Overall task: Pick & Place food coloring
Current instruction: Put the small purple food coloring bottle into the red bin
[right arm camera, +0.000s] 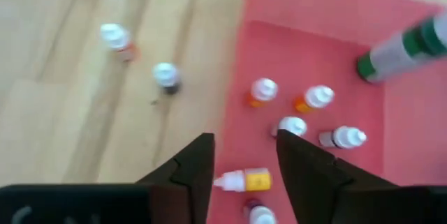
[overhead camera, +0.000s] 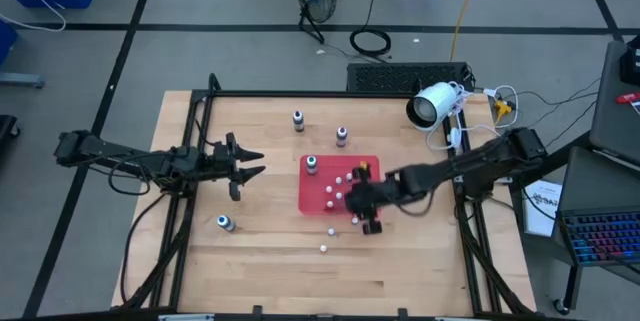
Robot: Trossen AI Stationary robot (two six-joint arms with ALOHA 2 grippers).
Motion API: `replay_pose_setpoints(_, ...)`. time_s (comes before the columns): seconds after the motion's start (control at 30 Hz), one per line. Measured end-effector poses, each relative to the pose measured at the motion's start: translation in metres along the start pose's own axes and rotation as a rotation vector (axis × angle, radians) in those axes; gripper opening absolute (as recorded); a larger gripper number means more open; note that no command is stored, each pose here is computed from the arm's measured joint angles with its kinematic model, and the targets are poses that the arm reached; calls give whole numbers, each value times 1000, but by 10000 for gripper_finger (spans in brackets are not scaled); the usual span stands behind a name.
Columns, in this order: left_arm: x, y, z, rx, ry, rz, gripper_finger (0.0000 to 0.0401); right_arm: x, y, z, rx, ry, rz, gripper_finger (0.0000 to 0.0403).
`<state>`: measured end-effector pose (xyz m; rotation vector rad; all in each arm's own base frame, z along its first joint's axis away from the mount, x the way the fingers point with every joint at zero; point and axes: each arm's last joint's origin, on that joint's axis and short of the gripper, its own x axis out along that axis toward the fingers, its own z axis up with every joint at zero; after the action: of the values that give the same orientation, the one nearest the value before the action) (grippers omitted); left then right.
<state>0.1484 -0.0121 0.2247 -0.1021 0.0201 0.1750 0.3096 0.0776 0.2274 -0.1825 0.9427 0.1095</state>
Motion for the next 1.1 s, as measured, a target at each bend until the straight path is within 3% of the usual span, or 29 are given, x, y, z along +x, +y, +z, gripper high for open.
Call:
replay_pose_setpoints(0.1, 0, 0, 0, 0, 0, 1, 170, -5, 24, 9, -47, 29, -8, 182)
replay_pose_setpoints(0.27, 0, 0, 0, 0, 1, 0, 170, 15, 45, 7, -3, 136, -13, 216)
replay_pose_setpoints(0.53, 0, 0, 0, 1, 1, 1, 170, 45, 51, -10, -40, 294, -34, 209)
replay_pose_setpoints(1.1, 0, 0, 0, 1, 1, 0, 170, 53, 51, -15, -18, 272, 20, 201)
